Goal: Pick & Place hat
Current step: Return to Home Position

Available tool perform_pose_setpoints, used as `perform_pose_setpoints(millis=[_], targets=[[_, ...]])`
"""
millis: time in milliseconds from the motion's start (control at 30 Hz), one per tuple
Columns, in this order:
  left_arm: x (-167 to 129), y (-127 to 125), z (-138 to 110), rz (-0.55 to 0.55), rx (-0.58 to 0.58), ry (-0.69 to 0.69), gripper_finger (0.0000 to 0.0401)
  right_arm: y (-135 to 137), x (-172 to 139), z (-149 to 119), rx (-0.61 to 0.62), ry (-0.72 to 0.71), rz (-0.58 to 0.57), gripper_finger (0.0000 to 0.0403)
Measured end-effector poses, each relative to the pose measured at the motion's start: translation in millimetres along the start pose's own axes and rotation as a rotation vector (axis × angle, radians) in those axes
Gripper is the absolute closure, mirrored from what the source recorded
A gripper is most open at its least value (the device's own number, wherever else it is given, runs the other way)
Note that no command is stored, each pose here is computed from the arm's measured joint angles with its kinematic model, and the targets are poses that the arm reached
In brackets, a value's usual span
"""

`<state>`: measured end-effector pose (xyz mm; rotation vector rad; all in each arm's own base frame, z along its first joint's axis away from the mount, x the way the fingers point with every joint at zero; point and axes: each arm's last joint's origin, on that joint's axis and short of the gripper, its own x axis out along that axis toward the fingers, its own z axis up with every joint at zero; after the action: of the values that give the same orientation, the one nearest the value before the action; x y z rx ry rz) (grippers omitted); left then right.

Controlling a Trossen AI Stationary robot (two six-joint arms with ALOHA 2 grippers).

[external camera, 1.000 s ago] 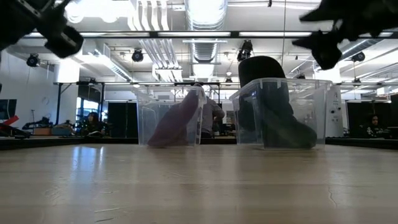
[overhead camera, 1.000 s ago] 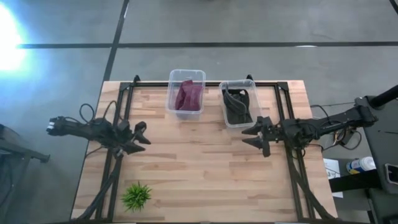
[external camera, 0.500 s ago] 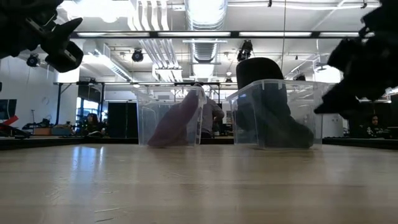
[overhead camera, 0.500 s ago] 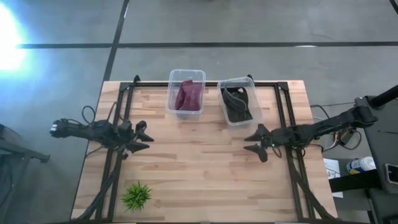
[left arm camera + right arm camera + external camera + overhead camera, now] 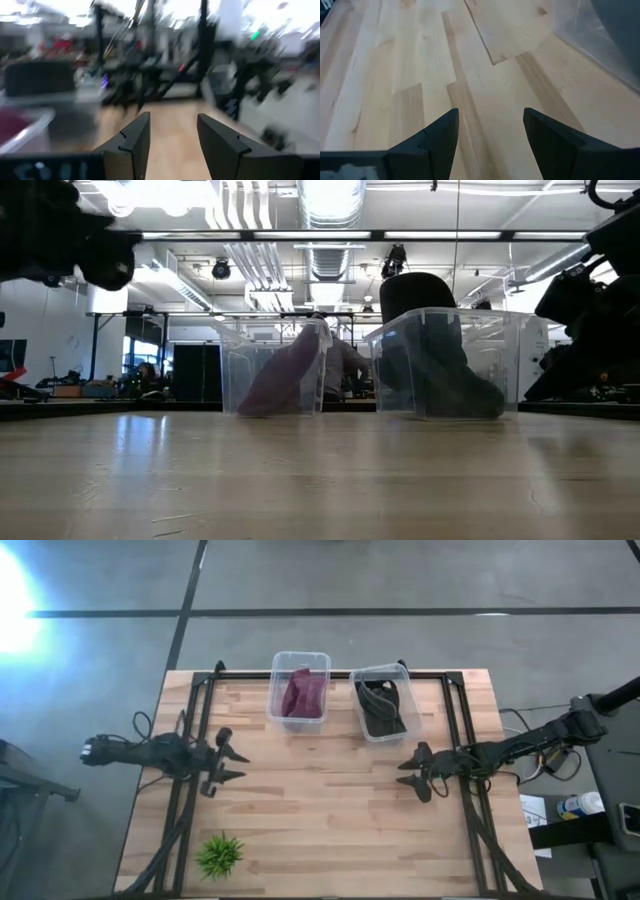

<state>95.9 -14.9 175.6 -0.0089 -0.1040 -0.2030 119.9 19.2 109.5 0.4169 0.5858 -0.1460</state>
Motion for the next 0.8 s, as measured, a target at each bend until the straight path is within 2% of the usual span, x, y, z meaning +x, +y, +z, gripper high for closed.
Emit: perform_pose_setpoints(millis=[100, 267, 400, 600, 800], targets=[[-1.1, 6.5, -4.7, 0.053, 0.006, 0.048, 0.0245, 0.1, 0.0, 0.1, 0.0, -0.001, 0.001, 0.0183], [-2.1, 12.1, -6.0, 0.071, -0.004, 0.062, 0.0245, 0.1, 0.0, 0.0, 0.0, -0.001, 0.001, 0.0183], [-2.0, 11.7, -6.4, 0.072, -0.019, 0.064, 0.0245, 0.1, -0.1, 0.1, 0.0, -0.001, 0.001, 0.0183], [-1.1, 12.0, -7.2, 0.077, -0.105, 0.076, 0.0245, 0.1, -0.1, 0.1, 0.0, -0.001, 0.001, 0.0183], [-0.8, 12.1, -7.5, 0.079, -0.11, 0.081, 0.0245, 0.1, -0.1, 0.1, 0.0, -0.001, 0.001, 0.0183]])
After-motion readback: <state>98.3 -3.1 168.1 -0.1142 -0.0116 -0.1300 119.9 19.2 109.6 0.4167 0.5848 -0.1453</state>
